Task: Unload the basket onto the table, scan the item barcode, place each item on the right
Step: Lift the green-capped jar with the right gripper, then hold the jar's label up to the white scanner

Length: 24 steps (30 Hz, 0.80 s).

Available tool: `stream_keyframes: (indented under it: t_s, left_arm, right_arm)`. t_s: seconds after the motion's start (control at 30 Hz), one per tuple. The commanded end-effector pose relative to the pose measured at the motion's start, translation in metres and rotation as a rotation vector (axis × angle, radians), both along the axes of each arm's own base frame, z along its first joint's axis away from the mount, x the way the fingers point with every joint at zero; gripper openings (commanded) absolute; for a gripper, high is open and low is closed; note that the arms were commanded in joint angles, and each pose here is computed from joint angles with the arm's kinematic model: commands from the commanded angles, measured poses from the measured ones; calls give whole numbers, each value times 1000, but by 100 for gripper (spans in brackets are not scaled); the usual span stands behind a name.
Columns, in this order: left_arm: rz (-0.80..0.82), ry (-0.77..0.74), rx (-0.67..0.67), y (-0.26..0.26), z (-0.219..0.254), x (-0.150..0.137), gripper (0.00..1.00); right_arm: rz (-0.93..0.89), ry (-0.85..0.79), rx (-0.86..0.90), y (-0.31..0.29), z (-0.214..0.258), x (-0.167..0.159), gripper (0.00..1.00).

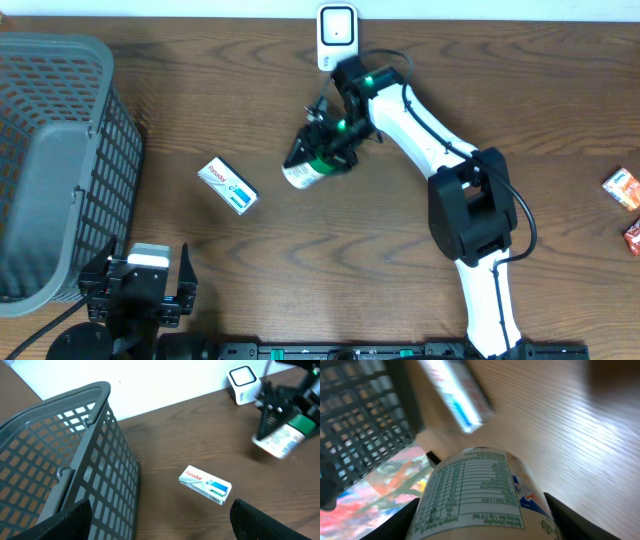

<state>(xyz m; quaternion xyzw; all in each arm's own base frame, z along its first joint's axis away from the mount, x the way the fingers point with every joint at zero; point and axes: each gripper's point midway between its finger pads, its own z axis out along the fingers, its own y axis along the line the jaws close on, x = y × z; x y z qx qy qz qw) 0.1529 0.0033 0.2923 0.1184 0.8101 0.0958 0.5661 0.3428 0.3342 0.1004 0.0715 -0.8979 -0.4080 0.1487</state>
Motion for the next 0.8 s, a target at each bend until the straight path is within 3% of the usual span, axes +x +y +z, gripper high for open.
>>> stream_keyframes:
  t_s: [0.0, 0.43, 0.77]
  left_arm:
    - [3, 3, -12, 0, -1, 0, 86]
    - [3, 3, -12, 0, -1, 0, 86]
    - [3, 3, -12, 0, -1, 0, 86]
  right_arm:
    - [79, -167, 85, 30, 39, 8, 48]
    - [72, -957, -271, 12, 93, 123, 63]
    - [-102, -1229, -453, -19, 109, 203, 59]
